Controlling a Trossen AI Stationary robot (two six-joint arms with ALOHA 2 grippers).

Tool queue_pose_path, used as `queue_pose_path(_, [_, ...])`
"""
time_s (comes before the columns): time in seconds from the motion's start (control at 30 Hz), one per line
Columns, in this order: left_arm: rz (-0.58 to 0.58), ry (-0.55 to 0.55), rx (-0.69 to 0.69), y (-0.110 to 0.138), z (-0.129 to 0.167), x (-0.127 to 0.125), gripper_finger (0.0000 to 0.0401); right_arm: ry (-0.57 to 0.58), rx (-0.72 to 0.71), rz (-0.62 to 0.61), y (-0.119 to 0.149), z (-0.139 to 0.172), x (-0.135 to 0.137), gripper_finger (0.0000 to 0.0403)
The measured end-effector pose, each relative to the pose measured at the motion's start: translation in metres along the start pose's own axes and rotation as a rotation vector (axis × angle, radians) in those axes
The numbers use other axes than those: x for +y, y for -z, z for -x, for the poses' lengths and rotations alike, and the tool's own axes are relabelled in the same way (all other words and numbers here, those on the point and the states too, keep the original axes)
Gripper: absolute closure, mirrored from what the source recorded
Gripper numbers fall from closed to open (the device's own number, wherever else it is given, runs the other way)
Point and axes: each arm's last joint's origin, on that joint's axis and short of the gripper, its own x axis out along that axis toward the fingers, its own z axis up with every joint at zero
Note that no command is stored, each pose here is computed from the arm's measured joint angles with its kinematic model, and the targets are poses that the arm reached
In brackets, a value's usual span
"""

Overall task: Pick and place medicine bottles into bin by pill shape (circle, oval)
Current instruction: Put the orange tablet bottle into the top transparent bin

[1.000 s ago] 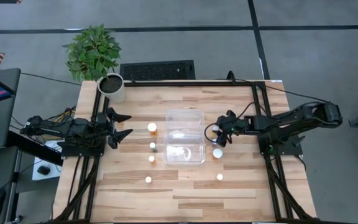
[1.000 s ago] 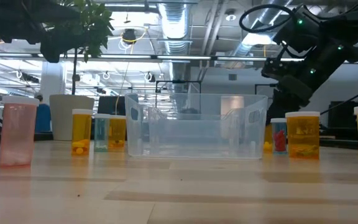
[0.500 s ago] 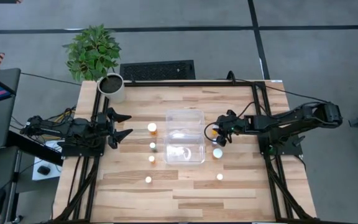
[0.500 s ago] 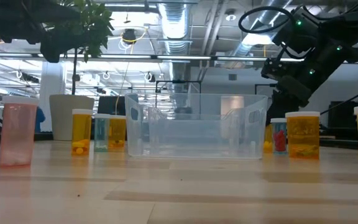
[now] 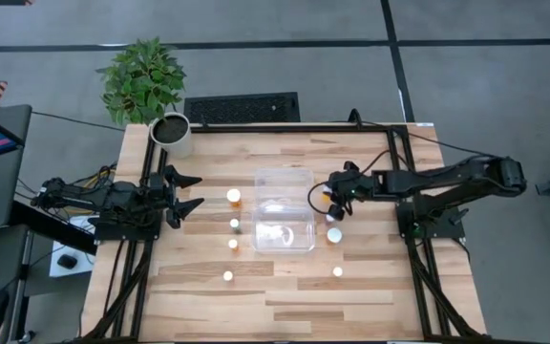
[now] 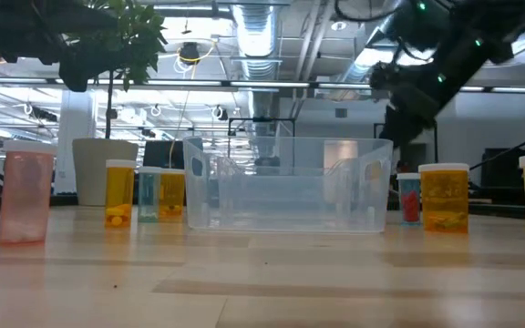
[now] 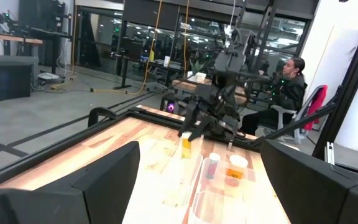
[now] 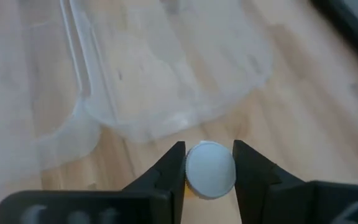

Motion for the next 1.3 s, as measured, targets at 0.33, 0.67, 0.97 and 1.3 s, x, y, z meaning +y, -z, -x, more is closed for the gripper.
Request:
queue_pose_path(0.33, [0.000, 0.000, 0.000, 0.000, 0.000, 0.000, 0.0071, 0.065, -0.068, 0.042, -0.056, 0.028, -0.009, 0.0290])
queue_pose_path(0.67, [-0.012, -0.005, 0.026, 0.003, 0.000, 0.001, 0.0071, 0.002, -0.219, 0.047, -0.075, 0.015, 0.001, 0.0290])
queue_pose_path(0.97, [-0.017, -0.007, 0.037, 0.004, 0.000, 0.001, 0.0071, -0.046, -0.147, 0.107, -0.071, -0.033, 0.020, 0.0289])
queue_pose_path(1.3, [-0.019, -0.013, 0.041, 0.004, 0.000, 0.001, 0.0071, -0.064, -0.117, 0.189, -0.091, -0.069, 0.044, 0.0289])
